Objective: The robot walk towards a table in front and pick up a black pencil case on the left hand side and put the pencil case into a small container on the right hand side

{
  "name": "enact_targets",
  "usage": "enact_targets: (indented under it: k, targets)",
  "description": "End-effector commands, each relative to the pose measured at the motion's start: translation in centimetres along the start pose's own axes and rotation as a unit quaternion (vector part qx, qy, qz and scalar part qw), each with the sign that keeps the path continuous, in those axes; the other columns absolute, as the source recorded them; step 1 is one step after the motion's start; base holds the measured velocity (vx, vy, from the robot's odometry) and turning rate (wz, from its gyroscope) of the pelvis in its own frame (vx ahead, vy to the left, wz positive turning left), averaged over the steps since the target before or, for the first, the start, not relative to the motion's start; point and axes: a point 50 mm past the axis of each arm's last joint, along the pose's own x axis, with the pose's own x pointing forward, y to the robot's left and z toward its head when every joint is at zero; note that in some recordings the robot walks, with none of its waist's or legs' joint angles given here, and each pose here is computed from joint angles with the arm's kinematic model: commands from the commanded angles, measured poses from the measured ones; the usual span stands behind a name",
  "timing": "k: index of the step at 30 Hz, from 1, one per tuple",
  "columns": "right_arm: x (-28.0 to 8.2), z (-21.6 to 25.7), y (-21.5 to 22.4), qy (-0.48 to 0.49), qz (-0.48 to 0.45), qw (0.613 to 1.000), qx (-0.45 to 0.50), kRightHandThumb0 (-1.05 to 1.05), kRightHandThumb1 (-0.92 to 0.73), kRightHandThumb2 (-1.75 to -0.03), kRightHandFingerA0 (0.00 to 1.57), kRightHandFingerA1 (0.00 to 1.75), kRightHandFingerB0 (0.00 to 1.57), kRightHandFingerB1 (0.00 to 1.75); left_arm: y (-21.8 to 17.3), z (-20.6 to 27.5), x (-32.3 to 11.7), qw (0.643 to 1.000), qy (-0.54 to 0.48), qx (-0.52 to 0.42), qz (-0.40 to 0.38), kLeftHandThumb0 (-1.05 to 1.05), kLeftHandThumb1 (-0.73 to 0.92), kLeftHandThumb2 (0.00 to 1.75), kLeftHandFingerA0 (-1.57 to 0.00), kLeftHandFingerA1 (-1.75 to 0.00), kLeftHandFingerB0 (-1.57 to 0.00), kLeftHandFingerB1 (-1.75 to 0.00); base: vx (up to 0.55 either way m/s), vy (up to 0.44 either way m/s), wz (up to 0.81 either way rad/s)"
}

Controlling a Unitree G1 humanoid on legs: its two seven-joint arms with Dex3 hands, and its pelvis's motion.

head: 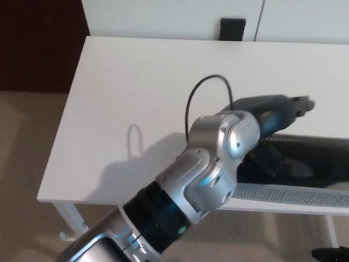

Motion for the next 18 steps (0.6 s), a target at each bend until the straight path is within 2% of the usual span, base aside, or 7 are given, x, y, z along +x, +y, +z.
enact_targets:
  k: [1,7,11,15,16,17,18]
  targets:
    - [0.0,0.2,-0.7,0.007,-0.009,1.000,-0.017,-0.50,-0.57,-0.58,0.73,0.49,0.62,0.44,0.5,2.4,-0.3,0.999,-0.039,0.007,-0.016,-0.99,0.72,0.61,0.00,0.00,0.00,0.00,0.00,0.000,0.00]
    - [0.0,0.3,-0.6,0.004,-0.006,1.000,-0.026,-0.51,-0.56,-0.57,0.73,0.49,0.61,0.44,0.7,2.6,-0.8,0.998,-0.054,0.004,-0.020,-1.04,0.69,0.63,0.00,0.00,0.00,0.00,0.00,0.000,0.00]
    - [0.0,0.3,-0.6,0.002,-0.006,1.000,-0.019,-0.48,-0.55,-0.58,0.74,0.50,0.64,0.45,2.7,3.3,-2.2,0.997,-0.079,0.002,0.010,-0.97,0.67,0.60,0.00,0.00,0.00,0.00,0.00,0.000,0.00]
    - [0.2,0.5,-0.3,0.001,-0.003,0.999,-0.032,-0.47,-0.56,-0.58,0.73,0.48,0.63,0.45,5.7,3.9,-5.0,0.991,-0.122,-0.004,0.053,-0.97,0.68,0.60,0.00,0.00,0.00,0.00,0.00,0.000,0.00]
    - [0.1,0.4,-0.3,-0.001,-0.001,0.999,-0.033,-0.47,-0.56,-0.58,0.74,0.49,0.64,0.45,7.5,4.3,-7.7,0.985,-0.151,-0.004,0.084,-0.92,0.67,0.60,0.00,0.00,0.00,0.00,0.00,0.000,0.00]
    - [-0.1,0.2,-0.2,-0.002,0.002,0.999,-0.034,-0.48,-0.56,-0.57,0.74,0.50,0.64,0.45,8.6,4.3,-10.0,0.978,-0.178,0.000,0.108,-0.93,0.55,0.94,0.00,0.00,0.00,-0.01,0.00,0.000,0.00]
    - [-0.2,0.0,-0.2,-0.003,0.003,0.999,-0.038,-0.49,-0.57,-0.58,0.74,0.50,0.63,0.45,8.9,4.2,-11.4,0.973,-0.195,-0.004,0.122,-0.93,0.54,0.94,0.00,0.00,0.00,-0.01,0.00,0.000,0.00]
